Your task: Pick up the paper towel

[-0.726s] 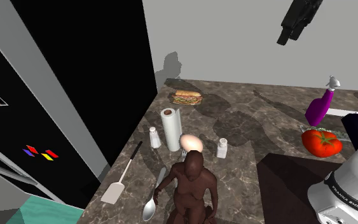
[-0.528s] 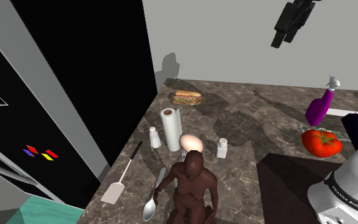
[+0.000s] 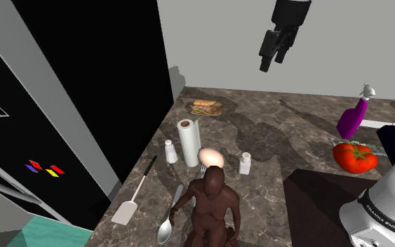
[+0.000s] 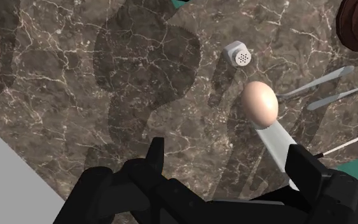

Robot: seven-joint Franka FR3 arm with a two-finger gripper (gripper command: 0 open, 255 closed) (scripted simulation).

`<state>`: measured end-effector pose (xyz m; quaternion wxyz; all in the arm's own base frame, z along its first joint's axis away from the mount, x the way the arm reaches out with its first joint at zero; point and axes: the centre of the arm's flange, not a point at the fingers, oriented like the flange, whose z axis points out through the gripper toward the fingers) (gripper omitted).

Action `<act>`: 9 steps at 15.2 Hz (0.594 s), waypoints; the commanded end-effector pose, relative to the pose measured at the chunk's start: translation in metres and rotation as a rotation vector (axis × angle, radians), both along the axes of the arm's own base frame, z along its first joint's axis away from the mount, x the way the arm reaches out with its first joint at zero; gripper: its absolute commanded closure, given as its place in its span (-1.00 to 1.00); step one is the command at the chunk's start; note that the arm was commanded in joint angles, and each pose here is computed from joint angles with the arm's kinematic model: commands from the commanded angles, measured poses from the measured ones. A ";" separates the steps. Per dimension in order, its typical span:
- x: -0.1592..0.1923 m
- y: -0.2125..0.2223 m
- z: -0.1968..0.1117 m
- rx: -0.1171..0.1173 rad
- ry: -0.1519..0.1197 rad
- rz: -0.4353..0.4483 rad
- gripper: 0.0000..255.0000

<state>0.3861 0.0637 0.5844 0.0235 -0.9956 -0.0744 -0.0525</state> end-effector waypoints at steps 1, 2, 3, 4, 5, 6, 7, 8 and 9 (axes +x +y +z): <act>0.015 0.020 -0.011 -0.009 0.005 0.017 -1.00; 0.023 0.029 -0.018 -0.014 0.008 0.026 -1.00; 0.031 0.039 -0.024 -0.019 0.011 0.034 -1.00; 0.039 0.048 -0.030 -0.024 0.014 0.043 -1.00; 0.046 0.058 -0.037 -0.029 0.017 0.051 -1.00; 0.054 0.068 -0.044 -0.033 0.020 0.060 -1.00; 0.061 0.077 -0.050 -0.038 0.022 0.068 -1.00; 0.068 0.087 -0.057 -0.043 0.025 0.077 -1.00; 0.075 0.097 -0.064 -0.048 0.028 0.085 -1.00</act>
